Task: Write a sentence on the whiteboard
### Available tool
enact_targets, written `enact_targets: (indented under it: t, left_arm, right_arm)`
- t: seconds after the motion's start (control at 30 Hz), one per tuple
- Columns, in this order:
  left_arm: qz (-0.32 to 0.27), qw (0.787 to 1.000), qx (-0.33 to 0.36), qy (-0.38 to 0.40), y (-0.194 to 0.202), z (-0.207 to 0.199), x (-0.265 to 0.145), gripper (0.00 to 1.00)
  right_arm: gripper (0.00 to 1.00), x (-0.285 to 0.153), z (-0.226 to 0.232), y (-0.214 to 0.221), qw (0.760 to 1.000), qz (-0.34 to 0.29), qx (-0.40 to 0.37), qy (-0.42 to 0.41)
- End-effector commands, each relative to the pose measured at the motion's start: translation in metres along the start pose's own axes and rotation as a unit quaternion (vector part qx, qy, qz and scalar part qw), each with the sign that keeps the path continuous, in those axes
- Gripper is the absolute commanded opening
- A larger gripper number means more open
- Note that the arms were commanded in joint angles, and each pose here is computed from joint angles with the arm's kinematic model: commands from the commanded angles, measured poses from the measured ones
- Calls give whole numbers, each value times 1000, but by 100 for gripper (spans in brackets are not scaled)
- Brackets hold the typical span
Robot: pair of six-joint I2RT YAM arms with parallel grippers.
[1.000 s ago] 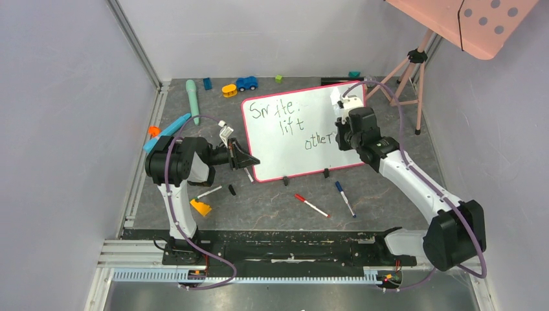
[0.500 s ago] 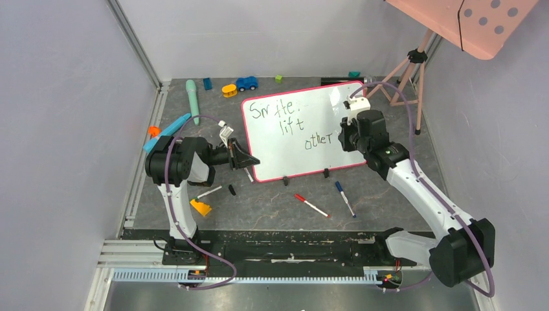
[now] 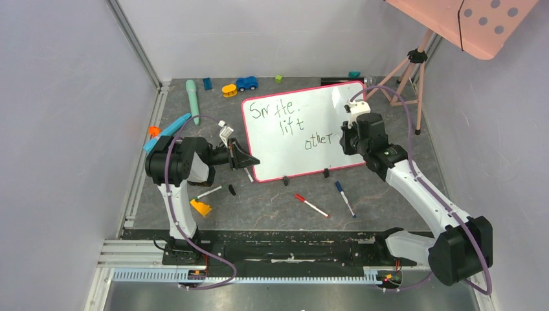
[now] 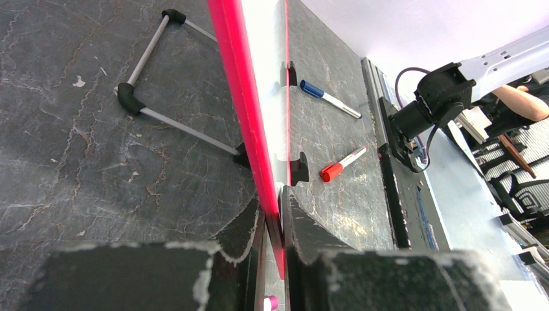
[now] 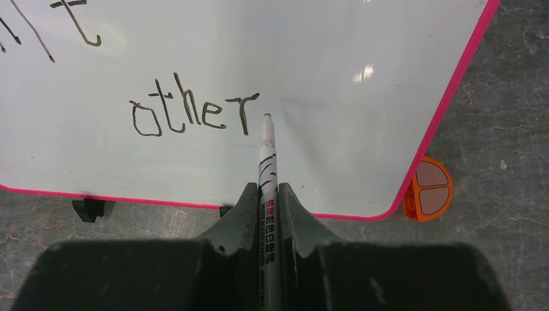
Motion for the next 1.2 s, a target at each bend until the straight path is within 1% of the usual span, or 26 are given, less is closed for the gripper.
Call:
enact_targets:
  t: [0.0,0.37,0.7,1.17]
  left_arm:
    - [9,998,63,19,4,1,1,14]
    - [9,998,64,20,4,1,1,14]
    - [9,998,64,20,4,1,1,14]
    - [10,998,65,21,4,0,1,14]
  right_arm:
    - [0,2,-1,-8,1000,-23,10,0]
    - [0,3,-5,-11,1000,-28,15,1]
    - [0,5,-2,-15,999,-38,12,-20]
    - [0,7,-3,-20,999,-43,4,-16]
Point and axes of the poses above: each gripper's point midway between its finger pads, its own x axis out along the fingers, its own z axis along the line the jaws close on, y = z × x, the point moved 8 cm from there along -x, back along the fingers, and after that the axes turned 4 degrees about -x, right-handed, at the moved point
